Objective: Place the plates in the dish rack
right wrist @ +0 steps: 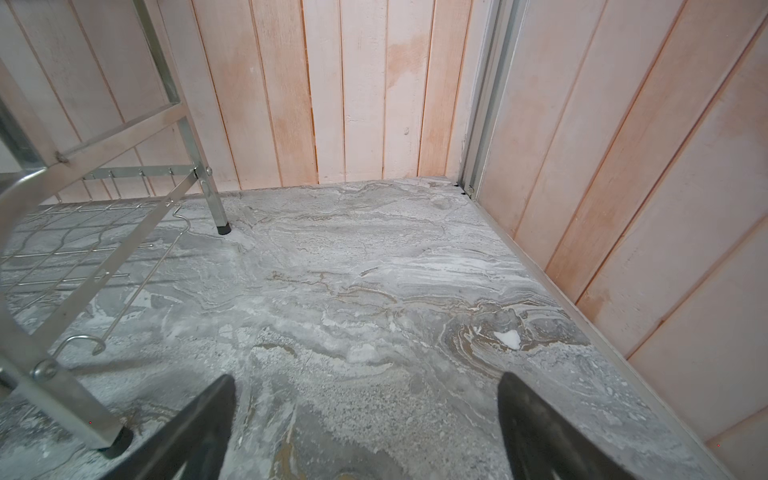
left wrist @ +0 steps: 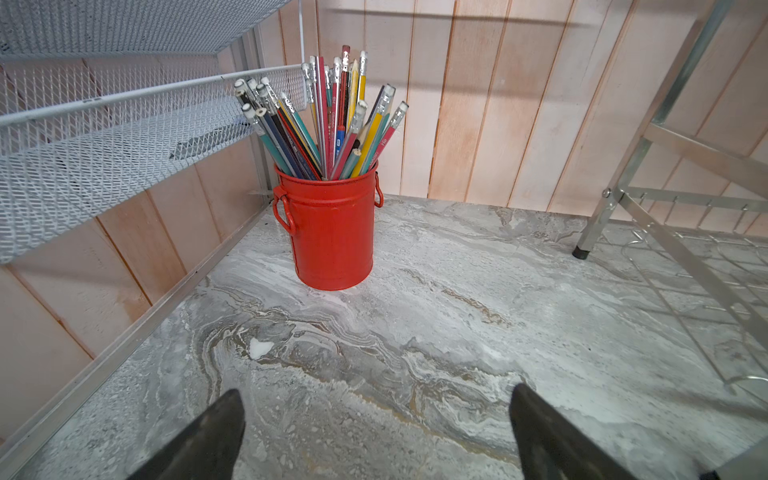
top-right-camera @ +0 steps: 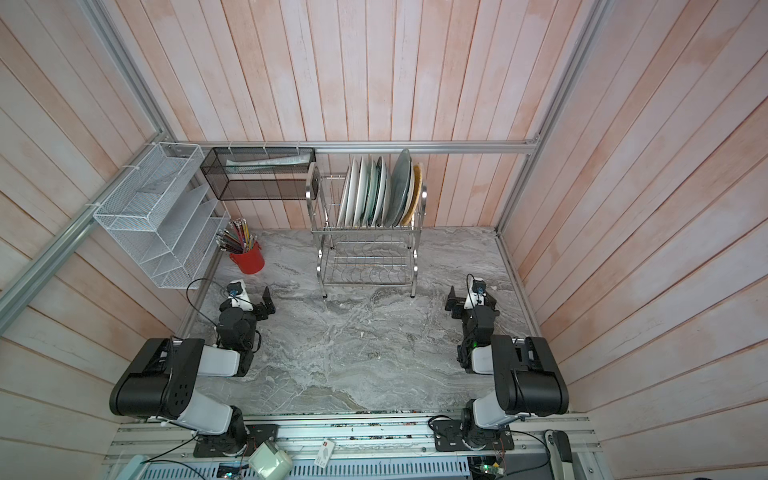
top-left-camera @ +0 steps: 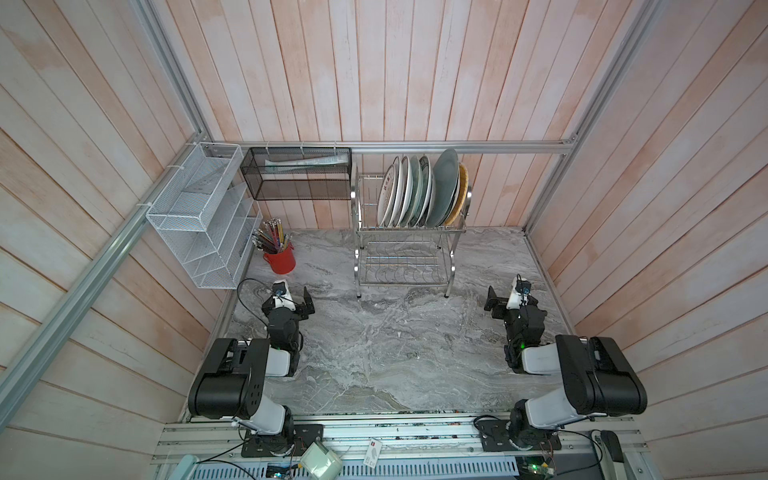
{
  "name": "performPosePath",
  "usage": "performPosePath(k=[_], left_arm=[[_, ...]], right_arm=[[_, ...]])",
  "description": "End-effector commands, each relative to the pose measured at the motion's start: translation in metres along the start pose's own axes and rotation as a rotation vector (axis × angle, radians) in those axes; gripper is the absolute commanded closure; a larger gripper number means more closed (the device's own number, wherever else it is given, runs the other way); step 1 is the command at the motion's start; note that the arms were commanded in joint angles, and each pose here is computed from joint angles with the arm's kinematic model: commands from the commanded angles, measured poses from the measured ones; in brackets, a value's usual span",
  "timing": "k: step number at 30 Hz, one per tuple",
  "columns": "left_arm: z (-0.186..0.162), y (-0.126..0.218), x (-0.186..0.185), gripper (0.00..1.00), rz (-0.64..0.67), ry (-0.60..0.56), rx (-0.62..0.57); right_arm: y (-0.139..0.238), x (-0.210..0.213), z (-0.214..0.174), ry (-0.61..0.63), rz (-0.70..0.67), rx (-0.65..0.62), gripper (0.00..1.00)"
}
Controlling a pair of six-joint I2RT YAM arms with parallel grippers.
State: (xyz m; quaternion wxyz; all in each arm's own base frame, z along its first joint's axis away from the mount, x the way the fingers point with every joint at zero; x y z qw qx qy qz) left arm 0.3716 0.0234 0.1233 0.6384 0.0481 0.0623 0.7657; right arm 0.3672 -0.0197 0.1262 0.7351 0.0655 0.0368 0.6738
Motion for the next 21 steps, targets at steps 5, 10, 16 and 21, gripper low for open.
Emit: performPosePath(k=[5, 10, 16, 21], left_arm=[[0.0081, -0.0022, -0.0001, 0.00, 0.004, -0.003, -0.022], [0.0077, -0.0030, 0.0006, 0.00, -0.004, 0.003, -0.018], [0.0067, -0.0048, 0.0002, 0.00, -0.006, 0.002, -0.011], [0.0082, -0.0019, -0.0003, 0.00, -0.011, -0.004, -0.024]], right_arm=[[-0.0018, -0.0005, -0.0011, -0.001, 0.003, 0.009, 0.02], [-0.0018, -0.0006, -0.0009, 0.000, 0.002, 0.008, 0.02], [-0.0018, -0.0003, -0.0011, 0.000, 0.003, 0.009, 0.02], [-0.0018, -0.0005, -0.0011, 0.000, 0.003, 0.009, 0.02]])
Point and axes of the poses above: each gripper's point midway between its finger pads, its own y axis back along the fingers, its own x axis along the line the jaws close on, z = x × y, the point moved 1 cm from there along y, back along the fingers, and after that the axes turned 1 degree about -y, right-handed, at the moved point
